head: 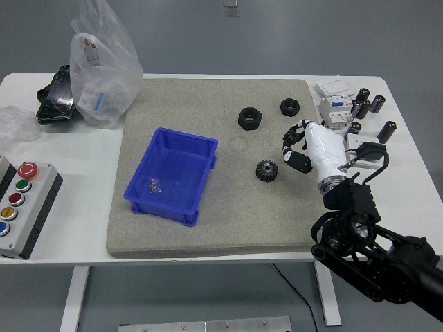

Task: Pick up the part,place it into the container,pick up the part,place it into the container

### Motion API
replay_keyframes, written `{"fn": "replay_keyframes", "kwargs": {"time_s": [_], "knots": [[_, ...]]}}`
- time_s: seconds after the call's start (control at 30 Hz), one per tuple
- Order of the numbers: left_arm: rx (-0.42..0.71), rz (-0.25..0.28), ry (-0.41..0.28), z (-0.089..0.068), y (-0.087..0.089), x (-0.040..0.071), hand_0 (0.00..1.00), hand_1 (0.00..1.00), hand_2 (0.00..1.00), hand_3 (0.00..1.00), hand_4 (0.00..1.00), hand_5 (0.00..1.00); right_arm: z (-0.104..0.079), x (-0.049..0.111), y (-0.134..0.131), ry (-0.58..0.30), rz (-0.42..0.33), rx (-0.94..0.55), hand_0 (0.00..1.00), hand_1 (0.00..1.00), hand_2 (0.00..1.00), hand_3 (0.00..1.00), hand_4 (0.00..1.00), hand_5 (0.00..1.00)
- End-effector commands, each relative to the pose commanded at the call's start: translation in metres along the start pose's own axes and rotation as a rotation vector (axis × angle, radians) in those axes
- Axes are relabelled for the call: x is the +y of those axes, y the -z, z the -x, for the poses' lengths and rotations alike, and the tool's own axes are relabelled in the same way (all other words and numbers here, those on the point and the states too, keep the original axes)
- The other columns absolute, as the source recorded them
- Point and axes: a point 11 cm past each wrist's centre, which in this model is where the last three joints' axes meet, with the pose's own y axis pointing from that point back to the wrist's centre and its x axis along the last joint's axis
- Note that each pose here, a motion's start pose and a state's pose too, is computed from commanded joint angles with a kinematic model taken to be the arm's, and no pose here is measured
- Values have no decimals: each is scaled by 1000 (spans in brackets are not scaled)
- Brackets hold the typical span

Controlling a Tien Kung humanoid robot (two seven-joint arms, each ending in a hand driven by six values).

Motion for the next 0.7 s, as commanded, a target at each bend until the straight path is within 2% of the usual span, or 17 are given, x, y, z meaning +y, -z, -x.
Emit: {"fn": "replay_keyframes", "kwargs": {"time_s": [0.03,0.07,0.23,0.27,0.33,0.43,0.47,0.63,0.67,0.7], "knots": [[0,-2,-1,0,0,0,625,505,491,612,698,259,2,-1,11,7,-33,-36,217,450,402,472,435,41],[0,-2,0,0,0,0,625,505,491,612,698,260,3,-2,20,14,-63,-67,267,458,411,475,456,37],[1,-2,3,2,-2,0,625,505,491,612,698,260,17,0,67,91,-233,-185,267,458,411,475,456,37],[2,-3,4,2,-1,0,625,505,491,613,699,260,21,1,74,121,-261,-199,383,504,462,509,524,2],[1,-6,3,2,-1,0,625,505,491,613,699,260,28,4,83,171,-295,-224,383,504,462,509,524,2],[2,-12,1,2,1,0,625,505,491,613,699,260,41,10,92,245,-331,-262,383,504,462,509,524,2],[2,-13,0,2,1,0,626,506,491,613,699,260,44,11,93,262,-336,-276,457,570,536,541,564,2],[2,-14,0,2,0,0,626,506,491,613,699,260,62,15,96,377,-325,-346,457,570,536,541,564,2],[2,-13,0,2,-1,0,626,507,491,613,699,259,65,16,95,401,-315,-358,611,671,649,653,538,2],[2,-12,0,2,-1,0,626,507,491,613,699,259,68,16,95,422,-305,-368,611,671,649,653,538,2]]}}
